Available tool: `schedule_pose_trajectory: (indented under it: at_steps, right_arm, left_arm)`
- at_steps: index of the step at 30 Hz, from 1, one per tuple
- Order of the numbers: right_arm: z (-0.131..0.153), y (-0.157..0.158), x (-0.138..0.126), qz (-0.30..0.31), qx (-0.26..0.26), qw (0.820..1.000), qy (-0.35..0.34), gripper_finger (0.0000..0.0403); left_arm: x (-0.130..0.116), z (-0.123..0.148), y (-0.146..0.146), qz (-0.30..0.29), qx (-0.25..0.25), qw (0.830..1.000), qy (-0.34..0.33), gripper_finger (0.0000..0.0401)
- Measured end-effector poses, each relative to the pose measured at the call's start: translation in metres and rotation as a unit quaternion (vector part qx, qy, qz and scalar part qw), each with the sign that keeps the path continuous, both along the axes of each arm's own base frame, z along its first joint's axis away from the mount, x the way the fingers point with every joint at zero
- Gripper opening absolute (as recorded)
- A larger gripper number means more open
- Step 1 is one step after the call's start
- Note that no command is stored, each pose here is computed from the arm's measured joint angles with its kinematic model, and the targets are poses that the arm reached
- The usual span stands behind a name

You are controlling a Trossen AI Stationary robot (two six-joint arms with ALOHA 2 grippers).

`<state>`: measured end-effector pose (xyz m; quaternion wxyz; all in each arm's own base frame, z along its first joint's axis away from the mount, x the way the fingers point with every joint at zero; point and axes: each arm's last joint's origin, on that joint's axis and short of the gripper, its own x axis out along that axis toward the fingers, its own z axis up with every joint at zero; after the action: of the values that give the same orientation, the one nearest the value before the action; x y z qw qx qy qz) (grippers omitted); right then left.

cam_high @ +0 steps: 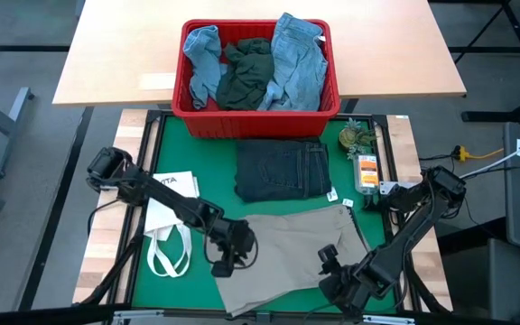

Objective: Fold laundry
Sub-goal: Fold the brown shorts

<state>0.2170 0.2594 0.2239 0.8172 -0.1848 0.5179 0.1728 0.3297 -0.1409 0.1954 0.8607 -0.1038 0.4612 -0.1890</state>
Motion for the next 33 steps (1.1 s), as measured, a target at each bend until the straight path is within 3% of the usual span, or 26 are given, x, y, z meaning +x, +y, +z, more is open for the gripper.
schedule_pose_trajectory:
  at_steps: [6, 11, 20, 27, 33]
  right_arm:
    - [0.0, 0.0, 0.0, 0.0, 0.0, 1.0, 0.0, 0.017]
    - [0.0, 0.0, 0.0, 0.0, 0.0, 1.0, 0.0, 0.017]
    - [0.0, 0.0, 0.0, 0.011, -0.008, 1.0, -0.005, 0.017]
    - [0.001, -0.001, 0.001, 0.005, -0.018, 1.0, -0.018, 0.017]
    - [0.001, -0.001, 0.001, 0.005, -0.018, 1.0, -0.018, 0.017]
  left_arm:
    - [-0.011, 0.0, -0.022, -0.032, 0.005, 0.999, 0.002, 0.0183]
    - [-0.023, -0.001, -0.044, -0.074, 0.041, 0.996, -0.022, 0.0218]
    - [-0.054, -0.011, -0.096, -0.112, 0.146, 0.979, -0.084, 0.0222]
    - [-0.065, -0.035, -0.127, -0.142, 0.144, 0.974, -0.1, 0.0222]
    - [-0.06, -0.051, -0.134, -0.12, 0.16, 0.972, -0.12, 0.0221]
